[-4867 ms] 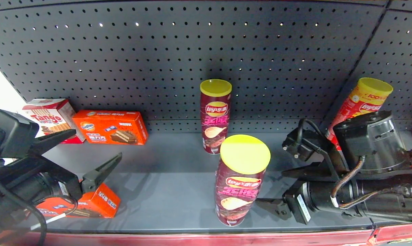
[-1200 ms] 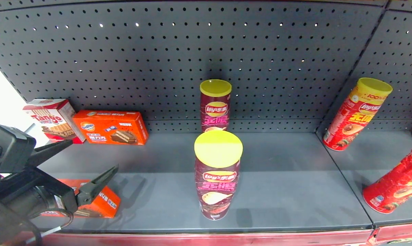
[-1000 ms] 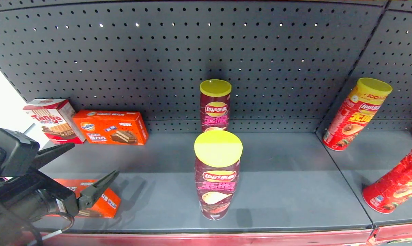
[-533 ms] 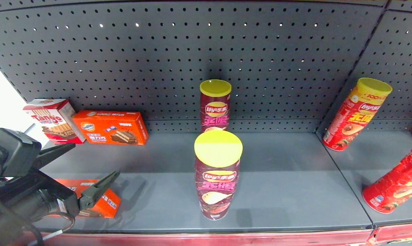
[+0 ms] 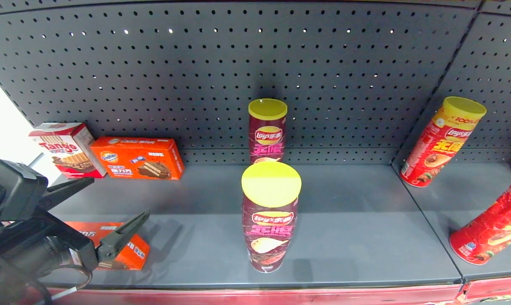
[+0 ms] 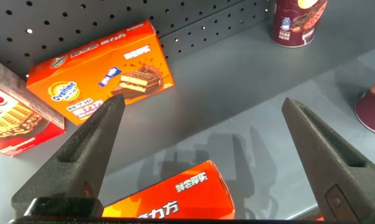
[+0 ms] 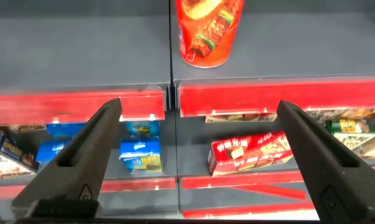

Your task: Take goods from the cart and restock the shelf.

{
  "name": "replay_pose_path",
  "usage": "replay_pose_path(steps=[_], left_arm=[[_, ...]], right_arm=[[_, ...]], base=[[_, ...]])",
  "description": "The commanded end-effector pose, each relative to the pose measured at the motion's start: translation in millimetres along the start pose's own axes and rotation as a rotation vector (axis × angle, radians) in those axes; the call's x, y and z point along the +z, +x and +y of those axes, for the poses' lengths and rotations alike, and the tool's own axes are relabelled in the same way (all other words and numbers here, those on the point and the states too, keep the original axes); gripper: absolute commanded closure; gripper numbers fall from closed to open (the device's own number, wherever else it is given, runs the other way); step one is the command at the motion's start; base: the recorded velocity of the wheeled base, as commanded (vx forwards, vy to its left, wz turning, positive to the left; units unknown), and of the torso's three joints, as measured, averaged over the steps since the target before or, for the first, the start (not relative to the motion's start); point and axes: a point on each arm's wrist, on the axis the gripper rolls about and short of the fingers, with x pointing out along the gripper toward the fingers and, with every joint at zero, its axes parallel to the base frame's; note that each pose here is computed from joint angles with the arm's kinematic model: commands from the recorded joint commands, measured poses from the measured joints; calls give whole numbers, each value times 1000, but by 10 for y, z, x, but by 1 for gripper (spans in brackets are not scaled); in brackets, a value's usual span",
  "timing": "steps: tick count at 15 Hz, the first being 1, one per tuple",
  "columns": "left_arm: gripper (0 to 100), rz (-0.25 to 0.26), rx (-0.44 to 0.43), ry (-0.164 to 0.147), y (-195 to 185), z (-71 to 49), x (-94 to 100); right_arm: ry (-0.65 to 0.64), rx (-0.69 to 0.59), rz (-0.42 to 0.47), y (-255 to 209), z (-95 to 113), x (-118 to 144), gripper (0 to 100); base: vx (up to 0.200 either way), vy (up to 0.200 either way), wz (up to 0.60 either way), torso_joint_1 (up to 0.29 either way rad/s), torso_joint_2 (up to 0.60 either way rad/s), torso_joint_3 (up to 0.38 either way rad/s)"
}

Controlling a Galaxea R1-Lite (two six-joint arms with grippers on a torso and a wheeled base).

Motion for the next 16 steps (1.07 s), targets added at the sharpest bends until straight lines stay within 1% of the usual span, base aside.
replay_pose_path(steps=[1, 3, 4, 5, 6, 7, 8, 9, 10, 11, 12, 13, 14, 16], left_arm=[[0, -10, 2, -1, -43, -2, 1], [0, -18, 2, -3, -97, -7, -12], [0, -39, 8, -4, -136, 0, 16], [0, -65, 11, -12, -177, 8, 53], [0, -66, 11, -14, -180, 9, 55], [0, -108, 0, -35, -241, 2, 112], [0, -162, -27, -38, -305, 5, 191], [0, -207, -29, -41, -364, 26, 263], [0, -210, -24, -45, -381, 26, 261], [0, -218, 51, -69, -515, 71, 199], [0, -235, 99, -87, -700, 65, 91], [0, -268, 115, -84, -857, 39, 31], [0, -275, 118, -83, -976, 14, -12], [0, -238, 118, -89, -1231, -62, -192]], right_arm=[[0, 8, 10, -17, -1, -42, 0], [0, 9, 7, -17, -2, -39, 0], [1, 9, 7, -17, -2, -39, 0], [1, 9, 7, -17, -2, -39, 0], [1, 9, 7, -17, -2, -39, 0], [1, 9, 5, -19, -2, -39, 0], [1, 9, 5, -19, -2, -39, 0], [1, 9, 7, -17, -2, -39, 0], [1, 9, 7, -17, -2, -39, 0], [1, 9, 5, -19, -2, -39, 0], [1, 9, 7, -17, -2, -39, 0], [1, 9, 7, -17, -2, -39, 0], [1, 9, 7, -17, -2, -39, 0], [1, 9, 7, -17, -2, -39, 0]], base=[[0, 0, 0, 0, 0, 0], [0, 0, 0, 0, 0, 0], [0, 0, 0, 0, 0, 0], [0, 0, 0, 0, 0, 0], [0, 0, 0, 0, 0, 0], [0, 0, 0, 0, 0, 0], [0, 0, 0, 0, 0, 0], [0, 0, 0, 0, 0, 0], [0, 0, 0, 0, 0, 0], [0, 0, 0, 0, 0, 0], [0, 0, 0, 0, 0, 0], [0, 0, 0, 0, 0, 0], [0, 0, 0, 0, 0, 0], [0, 0, 0, 0, 0, 0]])
